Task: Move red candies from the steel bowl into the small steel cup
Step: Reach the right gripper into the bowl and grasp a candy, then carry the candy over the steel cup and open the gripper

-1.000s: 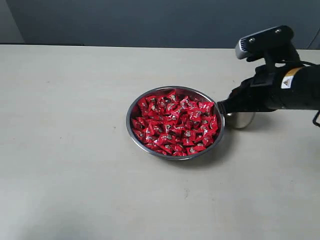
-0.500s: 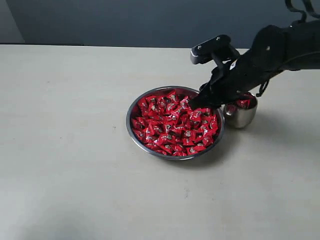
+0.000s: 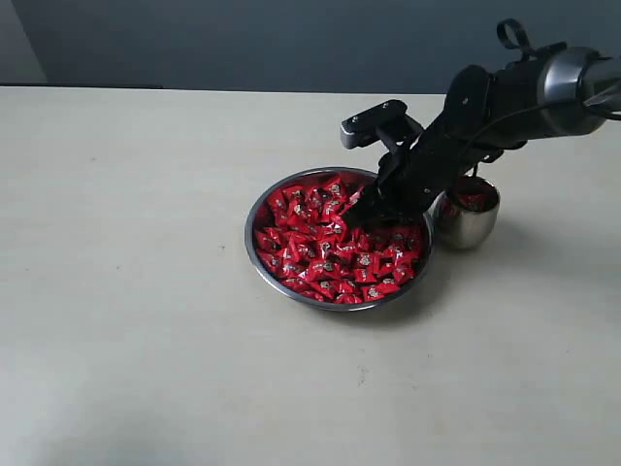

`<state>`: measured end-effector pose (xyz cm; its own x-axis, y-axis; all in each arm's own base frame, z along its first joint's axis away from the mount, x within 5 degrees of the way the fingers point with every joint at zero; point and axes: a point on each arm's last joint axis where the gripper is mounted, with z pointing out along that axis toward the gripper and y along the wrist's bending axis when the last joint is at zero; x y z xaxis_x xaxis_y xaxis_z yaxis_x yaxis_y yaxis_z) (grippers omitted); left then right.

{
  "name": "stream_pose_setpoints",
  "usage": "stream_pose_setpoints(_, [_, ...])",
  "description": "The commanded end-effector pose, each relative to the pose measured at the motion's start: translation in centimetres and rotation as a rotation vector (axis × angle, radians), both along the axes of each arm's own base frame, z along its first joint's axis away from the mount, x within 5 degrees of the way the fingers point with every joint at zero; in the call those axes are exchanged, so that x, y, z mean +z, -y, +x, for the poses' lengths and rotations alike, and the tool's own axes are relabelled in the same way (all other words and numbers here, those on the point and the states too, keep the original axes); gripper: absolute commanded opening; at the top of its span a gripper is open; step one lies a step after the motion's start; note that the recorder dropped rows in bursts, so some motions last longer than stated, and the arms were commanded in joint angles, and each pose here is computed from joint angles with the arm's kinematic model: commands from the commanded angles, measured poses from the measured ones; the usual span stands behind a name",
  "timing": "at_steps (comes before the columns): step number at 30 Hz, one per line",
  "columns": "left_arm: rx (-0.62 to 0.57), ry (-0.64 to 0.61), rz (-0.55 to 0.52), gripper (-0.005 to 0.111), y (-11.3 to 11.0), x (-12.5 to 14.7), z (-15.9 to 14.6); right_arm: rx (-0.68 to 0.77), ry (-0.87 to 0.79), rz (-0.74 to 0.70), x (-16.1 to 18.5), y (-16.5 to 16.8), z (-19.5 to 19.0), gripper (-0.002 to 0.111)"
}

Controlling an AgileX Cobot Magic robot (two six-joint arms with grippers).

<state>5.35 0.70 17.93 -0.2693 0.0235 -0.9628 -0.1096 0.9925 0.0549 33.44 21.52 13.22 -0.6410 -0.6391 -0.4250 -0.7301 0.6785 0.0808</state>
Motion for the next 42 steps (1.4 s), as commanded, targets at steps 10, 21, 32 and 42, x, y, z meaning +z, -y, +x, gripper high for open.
stream_pose_setpoints(10, [-0.008,0.018,0.002,0.000,0.0,0.4,0.0,0.037,0.004,-0.074,-1.2,0.3,0.2,0.038])
stream_pose_setpoints(21, [-0.008,0.018,0.002,0.000,0.0,0.4,0.0,0.015,0.068,-0.038,0.4,0.2,0.5,0.000])
stream_pose_setpoints(32, [-0.008,0.018,0.002,0.000,0.0,0.4,0.0,0.028,0.134,0.014,6.0,0.8,-0.8,0.000])
stream_pose_setpoints(42, [-0.008,0.018,0.002,0.000,0.0,0.4,0.0,-0.126,0.274,0.038,9.0,6.3,-1.2,0.000])
